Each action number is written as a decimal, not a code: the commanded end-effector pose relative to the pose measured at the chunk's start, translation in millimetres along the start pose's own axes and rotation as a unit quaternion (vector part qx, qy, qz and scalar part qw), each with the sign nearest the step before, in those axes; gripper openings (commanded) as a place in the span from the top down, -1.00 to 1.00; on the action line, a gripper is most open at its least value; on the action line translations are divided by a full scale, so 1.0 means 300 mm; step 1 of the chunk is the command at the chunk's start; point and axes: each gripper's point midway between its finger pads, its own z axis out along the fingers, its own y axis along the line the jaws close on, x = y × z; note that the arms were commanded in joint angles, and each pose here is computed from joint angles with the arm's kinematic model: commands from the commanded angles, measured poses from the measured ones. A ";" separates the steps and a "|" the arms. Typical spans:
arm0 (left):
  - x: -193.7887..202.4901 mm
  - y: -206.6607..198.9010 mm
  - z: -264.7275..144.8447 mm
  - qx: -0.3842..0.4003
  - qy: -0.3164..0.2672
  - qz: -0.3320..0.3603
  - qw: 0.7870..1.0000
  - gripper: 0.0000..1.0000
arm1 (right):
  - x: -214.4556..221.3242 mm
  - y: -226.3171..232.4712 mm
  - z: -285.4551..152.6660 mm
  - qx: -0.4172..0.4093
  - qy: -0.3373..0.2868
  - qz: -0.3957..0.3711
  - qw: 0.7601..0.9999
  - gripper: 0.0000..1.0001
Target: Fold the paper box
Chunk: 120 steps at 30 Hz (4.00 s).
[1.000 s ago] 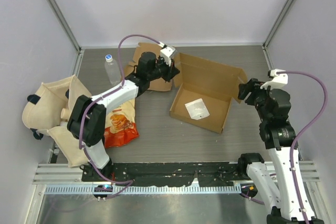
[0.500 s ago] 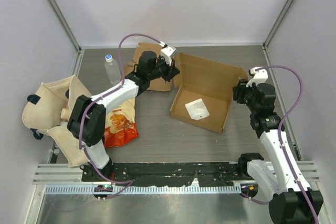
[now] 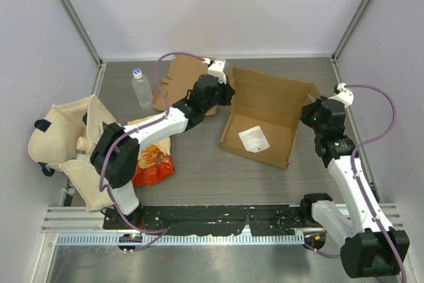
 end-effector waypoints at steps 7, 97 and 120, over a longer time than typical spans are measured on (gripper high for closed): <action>0.054 -0.027 -0.031 -0.053 -0.008 -0.052 0.997 1.00 | -0.110 0.011 0.004 0.066 -0.057 0.159 0.983 0.98; 0.258 -0.276 -0.246 0.162 0.181 -0.106 0.964 -0.26 | 0.326 -0.013 -0.418 0.030 0.231 0.063 0.971 -0.56; 0.453 -0.055 -0.204 0.132 0.246 -0.195 0.940 -0.11 | 0.400 0.077 -0.233 -0.062 0.177 0.181 0.965 0.01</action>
